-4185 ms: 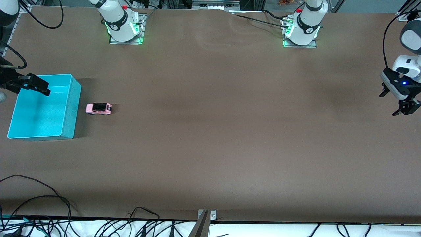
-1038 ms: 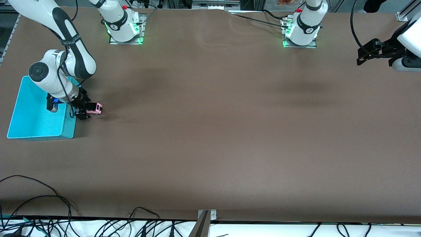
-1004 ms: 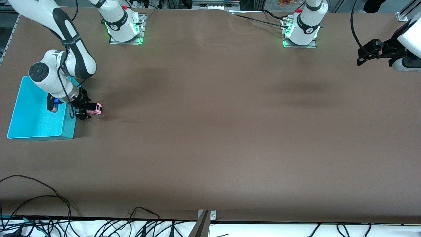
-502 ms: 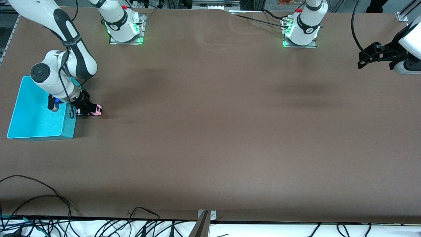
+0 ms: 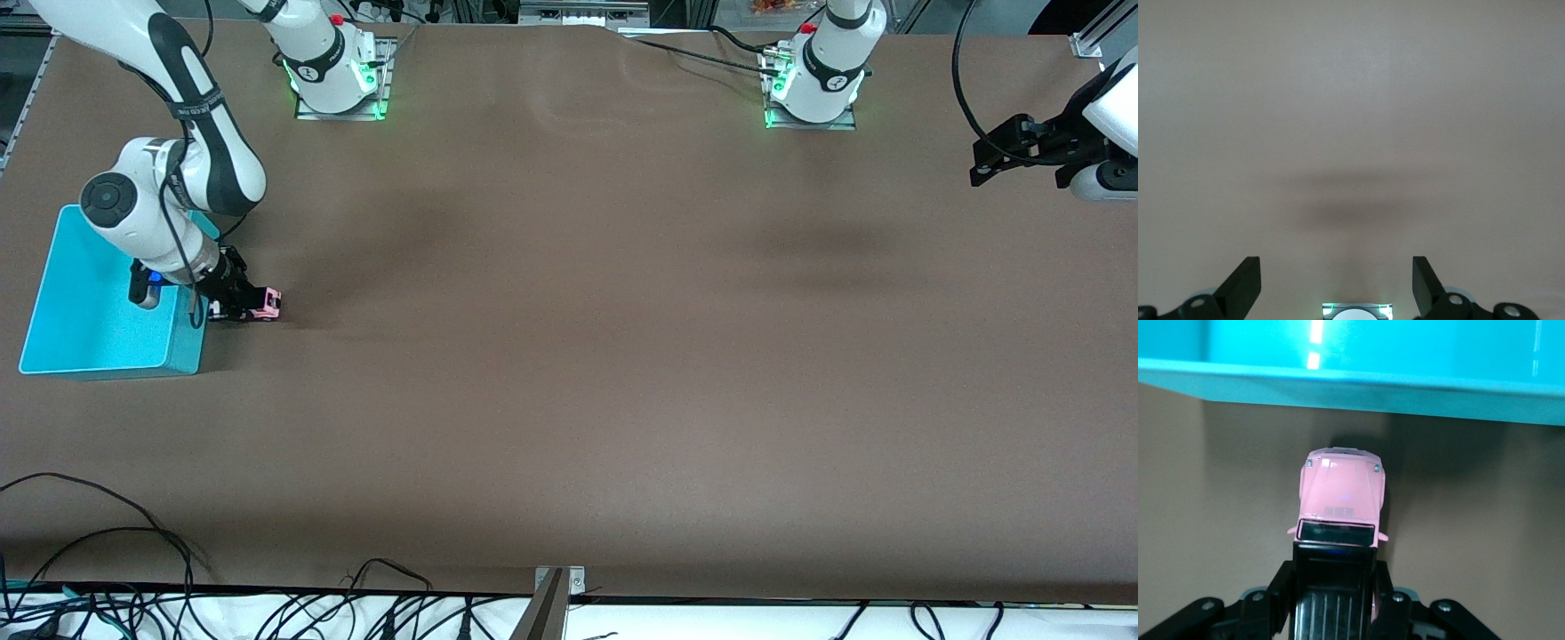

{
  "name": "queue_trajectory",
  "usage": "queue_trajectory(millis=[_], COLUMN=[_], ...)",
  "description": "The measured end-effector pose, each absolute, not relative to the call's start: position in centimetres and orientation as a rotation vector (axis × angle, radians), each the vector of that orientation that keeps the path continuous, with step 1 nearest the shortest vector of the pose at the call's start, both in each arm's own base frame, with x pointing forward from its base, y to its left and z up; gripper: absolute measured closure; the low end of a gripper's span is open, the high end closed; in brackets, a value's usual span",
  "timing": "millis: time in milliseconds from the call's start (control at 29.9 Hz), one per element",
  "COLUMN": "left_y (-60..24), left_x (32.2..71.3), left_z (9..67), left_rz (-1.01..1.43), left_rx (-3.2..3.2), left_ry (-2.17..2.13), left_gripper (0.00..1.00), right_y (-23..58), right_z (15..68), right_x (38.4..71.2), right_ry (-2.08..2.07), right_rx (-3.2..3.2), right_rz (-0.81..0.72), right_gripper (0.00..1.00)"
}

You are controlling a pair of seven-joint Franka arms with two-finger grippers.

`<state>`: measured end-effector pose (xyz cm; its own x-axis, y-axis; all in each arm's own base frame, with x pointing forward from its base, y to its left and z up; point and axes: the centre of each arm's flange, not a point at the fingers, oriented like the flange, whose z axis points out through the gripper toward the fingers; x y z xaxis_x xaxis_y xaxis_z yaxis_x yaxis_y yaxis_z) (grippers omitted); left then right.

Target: Wind and store pink jeep toy

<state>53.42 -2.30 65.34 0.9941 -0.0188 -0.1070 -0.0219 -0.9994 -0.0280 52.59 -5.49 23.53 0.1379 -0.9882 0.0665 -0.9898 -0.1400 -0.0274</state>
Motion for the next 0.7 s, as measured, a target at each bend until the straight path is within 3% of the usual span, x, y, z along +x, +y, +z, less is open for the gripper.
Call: queue_trajectory(millis=[435,703], left_y=[-2.3,-2.3], left_x=[53.4,53.4], left_z=[65.3,65.3], left_rz=[0.166,0.168], left_rx=[-3.108,-3.108], left_ry=[0.031,0.03], left_gripper=[0.0,0.0], right_y=[-6.5,-12.7], right_z=[34.8,38.2], right_x=[59.3,59.8], right_ry=[-2.022,-1.944], right_rx=[2.298,2.335], right_rz=[0.029,0.015], right_gripper=[0.48,0.48])
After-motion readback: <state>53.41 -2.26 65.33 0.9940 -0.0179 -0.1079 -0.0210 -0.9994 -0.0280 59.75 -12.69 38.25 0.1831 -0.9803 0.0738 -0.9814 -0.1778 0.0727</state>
